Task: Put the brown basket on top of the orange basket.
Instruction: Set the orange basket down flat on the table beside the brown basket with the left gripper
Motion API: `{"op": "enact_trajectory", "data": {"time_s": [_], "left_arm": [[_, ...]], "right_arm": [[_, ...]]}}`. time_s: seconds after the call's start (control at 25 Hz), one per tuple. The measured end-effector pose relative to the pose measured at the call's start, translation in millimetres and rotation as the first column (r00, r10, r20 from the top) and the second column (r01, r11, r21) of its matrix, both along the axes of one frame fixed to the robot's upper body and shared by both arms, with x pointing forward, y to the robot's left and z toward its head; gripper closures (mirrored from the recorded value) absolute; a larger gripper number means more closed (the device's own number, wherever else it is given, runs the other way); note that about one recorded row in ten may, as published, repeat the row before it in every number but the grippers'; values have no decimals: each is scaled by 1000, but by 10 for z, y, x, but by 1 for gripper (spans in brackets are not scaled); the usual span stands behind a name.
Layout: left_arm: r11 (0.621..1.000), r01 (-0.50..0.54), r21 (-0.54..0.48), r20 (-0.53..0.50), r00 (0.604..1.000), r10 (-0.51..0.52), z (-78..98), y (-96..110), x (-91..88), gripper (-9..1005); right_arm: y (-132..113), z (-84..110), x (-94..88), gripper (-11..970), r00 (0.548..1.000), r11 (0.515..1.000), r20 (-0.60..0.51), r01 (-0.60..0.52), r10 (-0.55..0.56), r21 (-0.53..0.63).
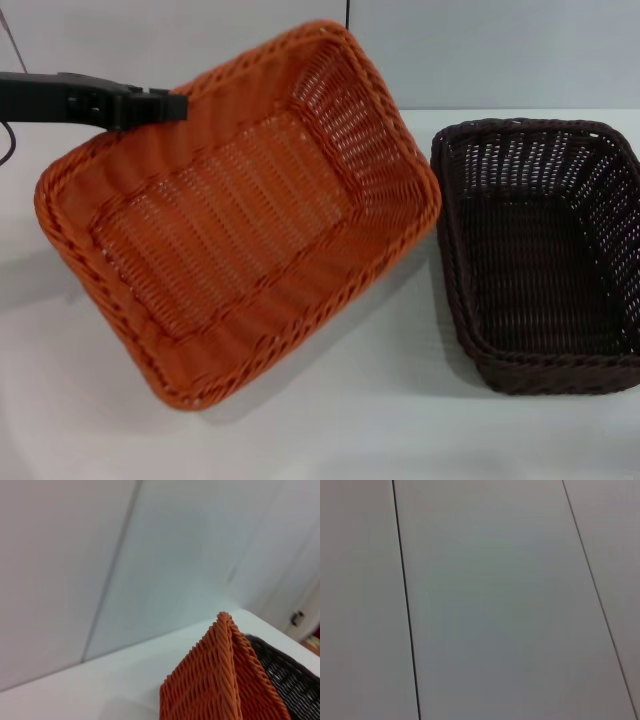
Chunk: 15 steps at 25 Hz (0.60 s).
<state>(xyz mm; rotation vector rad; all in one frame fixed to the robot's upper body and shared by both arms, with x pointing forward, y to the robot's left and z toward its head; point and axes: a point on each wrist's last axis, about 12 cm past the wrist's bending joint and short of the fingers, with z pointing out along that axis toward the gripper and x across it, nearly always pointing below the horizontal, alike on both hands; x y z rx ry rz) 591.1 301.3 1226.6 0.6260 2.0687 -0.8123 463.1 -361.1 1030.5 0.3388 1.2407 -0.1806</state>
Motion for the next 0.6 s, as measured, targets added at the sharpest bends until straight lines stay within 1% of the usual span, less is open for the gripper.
{"op": "enact_trajectory", "data": {"time_s": [0.04,0.16,0.2,0.24,0.36,0.44,0.56,0.6], "left_arm": [[999,34,12,2,999,-34,13,-13,-5,821],[999,34,12,2,999,-34,13,-13,-5,821],[995,98,22,-21,995,-98,25,-33,-5,821],[992,125,23,-32,992,-125,30,-47,-4,821],[989,146,26,-40,989,-145,39,-62,3,821],[982,178,70,-44,984,-175,56,-96,41,822],[982,178,70,-44,984,-175,56,-96,41,822],[979,187,85,-49,982,-183,59,-105,57,822]], "right_arm": [[-4,-4,-9,376,1000,1000,-2,2,-2,0],[-16,-9,-25,376,1000,1000,-3,4,-4,1],[-22,-10,-30,376,1000,1000,-2,5,-5,3],[-48,-11,-41,376,1000,1000,2,2,-2,19],[-82,-14,-52,376,1000,999,7,-2,2,44],[-126,-20,-67,376,1000,997,13,-10,9,77],[-139,-19,-75,376,1000,997,14,-10,9,78],[-141,-19,-78,376,1000,997,14,-10,9,77]]}}
